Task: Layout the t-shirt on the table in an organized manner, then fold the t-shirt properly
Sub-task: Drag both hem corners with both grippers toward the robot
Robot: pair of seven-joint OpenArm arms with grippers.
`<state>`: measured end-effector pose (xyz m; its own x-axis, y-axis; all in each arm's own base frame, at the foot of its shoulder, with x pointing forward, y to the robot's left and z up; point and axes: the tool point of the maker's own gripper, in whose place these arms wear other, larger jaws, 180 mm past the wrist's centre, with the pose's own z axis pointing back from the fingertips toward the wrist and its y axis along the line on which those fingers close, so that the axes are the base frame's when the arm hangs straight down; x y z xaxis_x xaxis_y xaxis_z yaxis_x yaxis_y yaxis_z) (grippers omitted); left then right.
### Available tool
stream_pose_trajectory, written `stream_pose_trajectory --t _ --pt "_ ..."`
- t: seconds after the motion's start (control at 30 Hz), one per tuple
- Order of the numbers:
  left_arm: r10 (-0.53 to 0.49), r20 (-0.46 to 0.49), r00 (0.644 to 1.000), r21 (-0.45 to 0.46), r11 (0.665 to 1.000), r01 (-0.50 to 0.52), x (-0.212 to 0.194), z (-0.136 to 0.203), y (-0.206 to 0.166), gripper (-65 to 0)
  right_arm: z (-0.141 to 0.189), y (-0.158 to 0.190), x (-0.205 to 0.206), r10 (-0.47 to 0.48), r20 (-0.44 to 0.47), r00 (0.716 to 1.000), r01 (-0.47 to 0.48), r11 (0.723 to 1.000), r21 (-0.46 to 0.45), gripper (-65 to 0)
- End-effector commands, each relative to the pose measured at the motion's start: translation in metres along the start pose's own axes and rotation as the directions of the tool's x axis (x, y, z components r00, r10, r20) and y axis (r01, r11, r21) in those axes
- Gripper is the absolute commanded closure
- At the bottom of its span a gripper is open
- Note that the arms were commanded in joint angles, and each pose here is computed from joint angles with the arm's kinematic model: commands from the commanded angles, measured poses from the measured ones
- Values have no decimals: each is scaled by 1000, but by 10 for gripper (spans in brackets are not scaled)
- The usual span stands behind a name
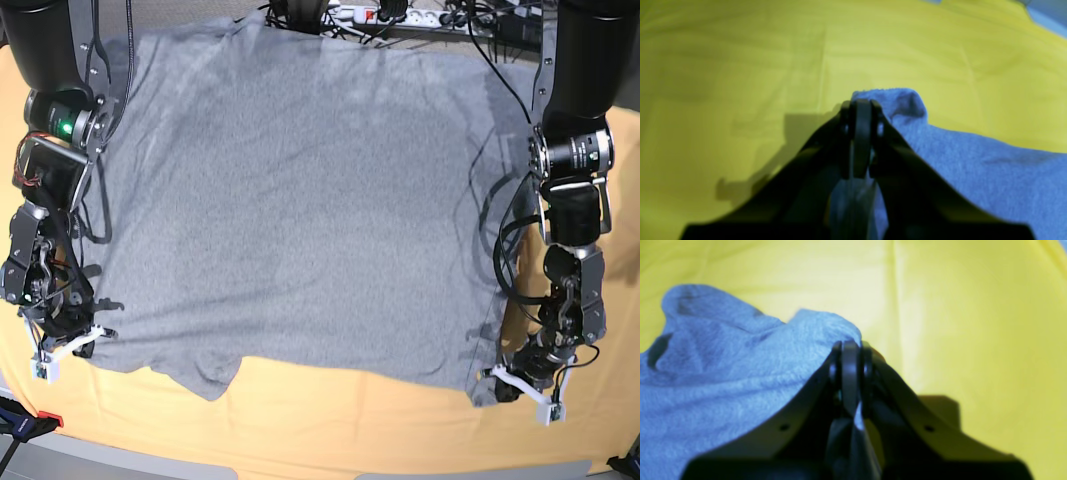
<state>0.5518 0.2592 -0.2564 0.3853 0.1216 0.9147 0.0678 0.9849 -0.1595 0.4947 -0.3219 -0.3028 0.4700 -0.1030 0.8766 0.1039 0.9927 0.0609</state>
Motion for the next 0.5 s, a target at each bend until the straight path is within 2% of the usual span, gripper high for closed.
stream_pose_trajectory --t 0.0,0.47 --pt "-7 101 995 -6 1000 7 44 3 -1 0 6 -11 42 0 103 995 3 1000 -25 0" --pt "-41 212 976 3 999 42 115 13 1 0 18 -39 78 17 158 987 -5 997 -80 0"
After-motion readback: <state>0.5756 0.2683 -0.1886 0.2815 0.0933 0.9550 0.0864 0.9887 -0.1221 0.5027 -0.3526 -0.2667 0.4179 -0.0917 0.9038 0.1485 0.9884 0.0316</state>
